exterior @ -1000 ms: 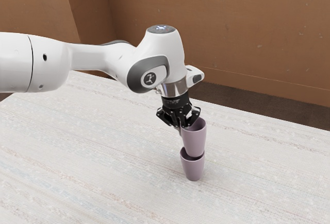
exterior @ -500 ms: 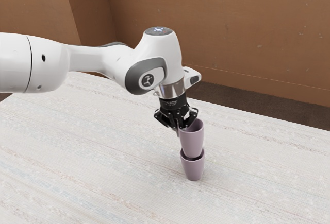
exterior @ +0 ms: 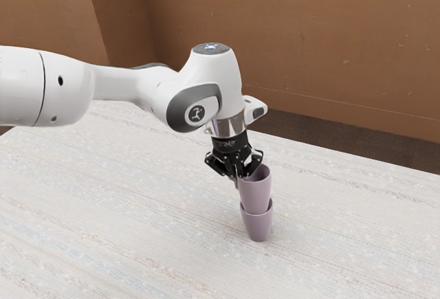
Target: Place the left cup onto the right cup
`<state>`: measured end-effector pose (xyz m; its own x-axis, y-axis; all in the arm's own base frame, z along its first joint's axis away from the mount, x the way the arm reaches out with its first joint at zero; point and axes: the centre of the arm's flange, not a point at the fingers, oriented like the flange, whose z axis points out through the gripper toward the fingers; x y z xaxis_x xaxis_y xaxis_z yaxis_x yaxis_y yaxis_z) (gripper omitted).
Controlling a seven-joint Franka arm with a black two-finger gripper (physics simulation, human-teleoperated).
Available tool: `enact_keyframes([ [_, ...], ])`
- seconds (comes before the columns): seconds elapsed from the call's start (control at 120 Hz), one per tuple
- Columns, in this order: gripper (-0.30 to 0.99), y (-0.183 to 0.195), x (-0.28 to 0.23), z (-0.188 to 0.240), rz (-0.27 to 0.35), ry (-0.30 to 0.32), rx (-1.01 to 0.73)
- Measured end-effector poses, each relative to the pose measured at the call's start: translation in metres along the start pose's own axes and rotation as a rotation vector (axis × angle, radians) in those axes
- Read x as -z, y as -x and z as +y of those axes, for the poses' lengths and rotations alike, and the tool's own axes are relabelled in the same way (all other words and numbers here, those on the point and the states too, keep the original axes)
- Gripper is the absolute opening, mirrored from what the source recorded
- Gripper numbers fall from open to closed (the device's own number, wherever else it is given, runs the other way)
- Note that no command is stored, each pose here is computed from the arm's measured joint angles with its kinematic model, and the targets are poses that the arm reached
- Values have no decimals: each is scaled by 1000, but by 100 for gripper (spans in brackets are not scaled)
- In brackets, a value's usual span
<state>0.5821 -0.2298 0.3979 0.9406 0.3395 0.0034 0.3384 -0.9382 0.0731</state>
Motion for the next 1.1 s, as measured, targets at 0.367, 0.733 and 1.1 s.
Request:
enact_keyframes([
  [0.367,-9,-3,-5,-2,20,-5,-11],
  [0.733,-9,-6,-11,0,49,8,-23],
  [1.1,-9,-5,-21,-3,42,20,-11],
])
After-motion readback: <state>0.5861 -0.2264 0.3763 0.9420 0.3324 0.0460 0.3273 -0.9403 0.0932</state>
